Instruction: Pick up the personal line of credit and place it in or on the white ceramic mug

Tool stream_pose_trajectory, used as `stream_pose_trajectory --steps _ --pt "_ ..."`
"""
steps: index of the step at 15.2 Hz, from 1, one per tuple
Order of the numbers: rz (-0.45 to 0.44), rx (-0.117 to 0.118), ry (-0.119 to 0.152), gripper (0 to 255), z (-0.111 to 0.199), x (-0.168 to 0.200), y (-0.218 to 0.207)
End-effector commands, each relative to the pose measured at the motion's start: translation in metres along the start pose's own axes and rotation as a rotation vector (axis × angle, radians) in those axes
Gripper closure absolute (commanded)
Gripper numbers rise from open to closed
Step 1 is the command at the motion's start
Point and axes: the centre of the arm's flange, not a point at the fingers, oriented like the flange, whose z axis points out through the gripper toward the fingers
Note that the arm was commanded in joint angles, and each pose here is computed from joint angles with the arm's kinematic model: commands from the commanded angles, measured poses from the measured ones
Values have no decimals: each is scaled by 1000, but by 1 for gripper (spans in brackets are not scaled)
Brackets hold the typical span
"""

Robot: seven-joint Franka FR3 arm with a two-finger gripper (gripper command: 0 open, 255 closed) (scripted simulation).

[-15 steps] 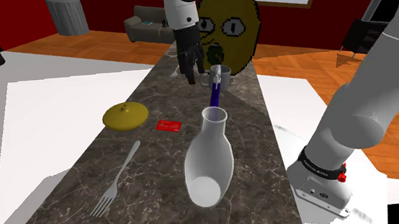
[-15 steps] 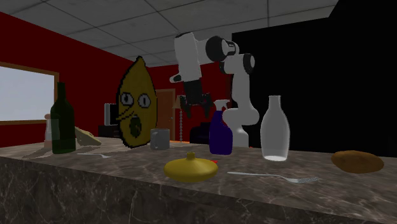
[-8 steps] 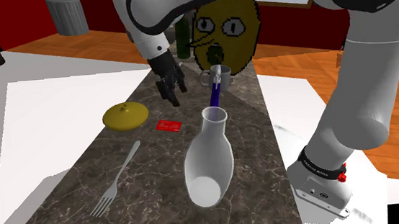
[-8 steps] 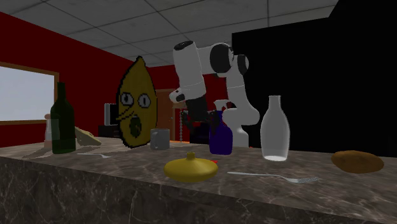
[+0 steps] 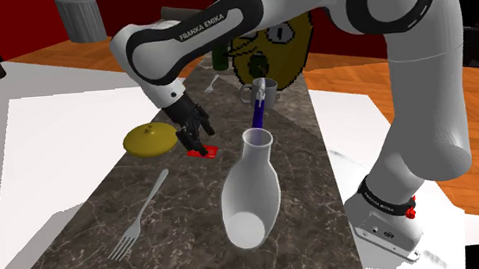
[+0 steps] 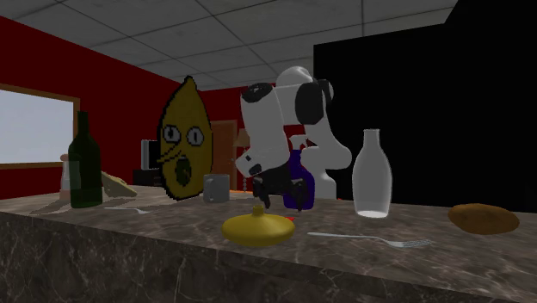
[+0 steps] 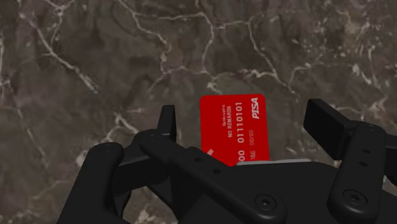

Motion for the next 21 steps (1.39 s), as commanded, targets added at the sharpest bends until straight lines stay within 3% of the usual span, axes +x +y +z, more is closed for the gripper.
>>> stream_pose_trajectory --steps 1,5,12,13,21 --pt "-2 -1 -2 0 10 2 -1" --pt "-2 -1 -2 0 29 2 -1" --pt "-2 -1 -2 0 29 2 -1" --pt "-2 -1 -2 255 29 2 -1" --pt "-1 -1 -2 255 31 1 -3"
